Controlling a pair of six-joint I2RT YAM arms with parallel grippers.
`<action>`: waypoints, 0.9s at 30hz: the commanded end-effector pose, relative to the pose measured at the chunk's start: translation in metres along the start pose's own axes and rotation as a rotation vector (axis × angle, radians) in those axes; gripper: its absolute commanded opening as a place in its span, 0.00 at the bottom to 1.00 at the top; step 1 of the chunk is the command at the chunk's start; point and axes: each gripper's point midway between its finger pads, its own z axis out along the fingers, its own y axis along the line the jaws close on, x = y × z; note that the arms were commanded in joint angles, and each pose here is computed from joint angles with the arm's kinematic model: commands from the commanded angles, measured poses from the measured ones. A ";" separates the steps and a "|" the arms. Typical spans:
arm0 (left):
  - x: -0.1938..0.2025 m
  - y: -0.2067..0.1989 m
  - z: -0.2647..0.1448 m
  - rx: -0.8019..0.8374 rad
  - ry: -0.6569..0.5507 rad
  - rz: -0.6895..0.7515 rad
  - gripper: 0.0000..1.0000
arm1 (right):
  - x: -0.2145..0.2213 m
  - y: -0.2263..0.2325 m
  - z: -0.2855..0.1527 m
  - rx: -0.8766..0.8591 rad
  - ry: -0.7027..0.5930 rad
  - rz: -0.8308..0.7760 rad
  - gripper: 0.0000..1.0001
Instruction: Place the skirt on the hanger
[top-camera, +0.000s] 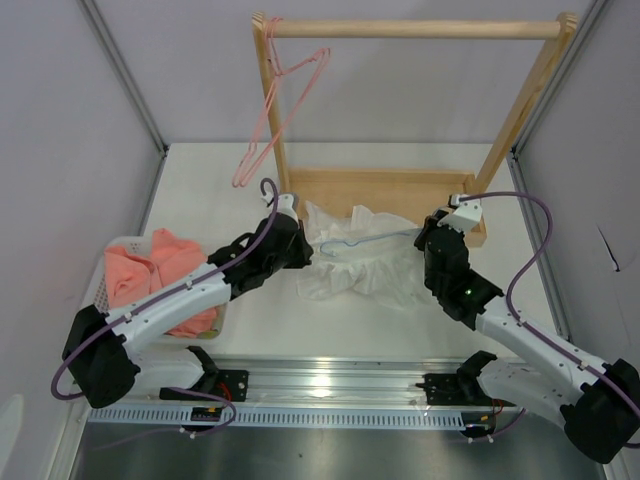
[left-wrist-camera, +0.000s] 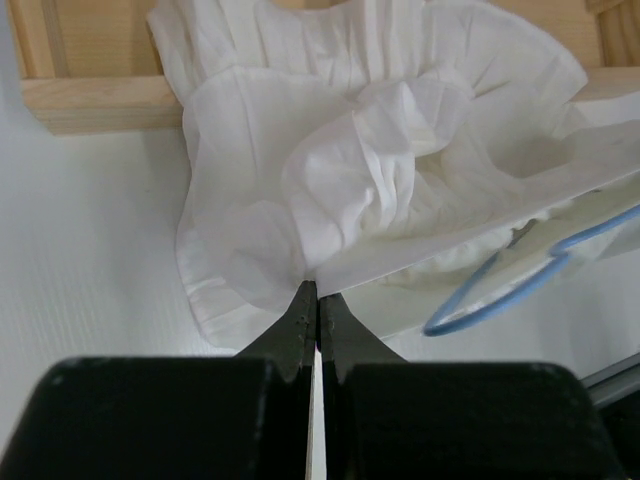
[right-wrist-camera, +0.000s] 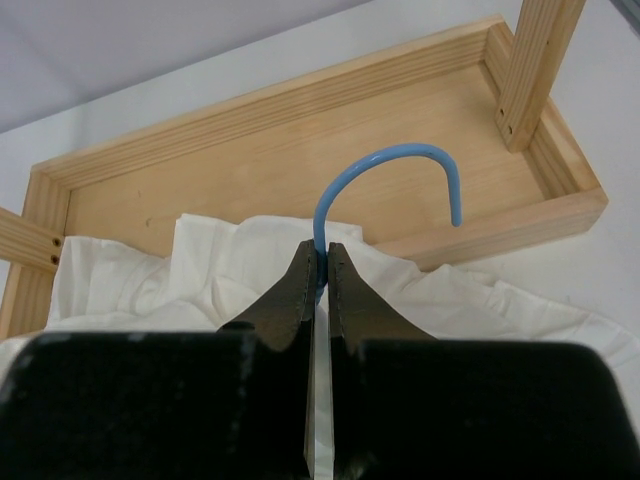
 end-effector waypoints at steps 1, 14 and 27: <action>-0.029 -0.009 -0.009 -0.002 -0.052 0.015 0.00 | -0.010 -0.015 -0.001 0.072 -0.060 -0.009 0.00; -0.055 -0.028 -0.041 0.061 -0.087 0.036 0.00 | -0.009 -0.007 -0.003 0.167 -0.111 -0.183 0.00; -0.088 -0.103 -0.046 0.198 -0.114 0.088 0.00 | -0.041 0.074 -0.029 -0.033 -0.139 -0.206 0.00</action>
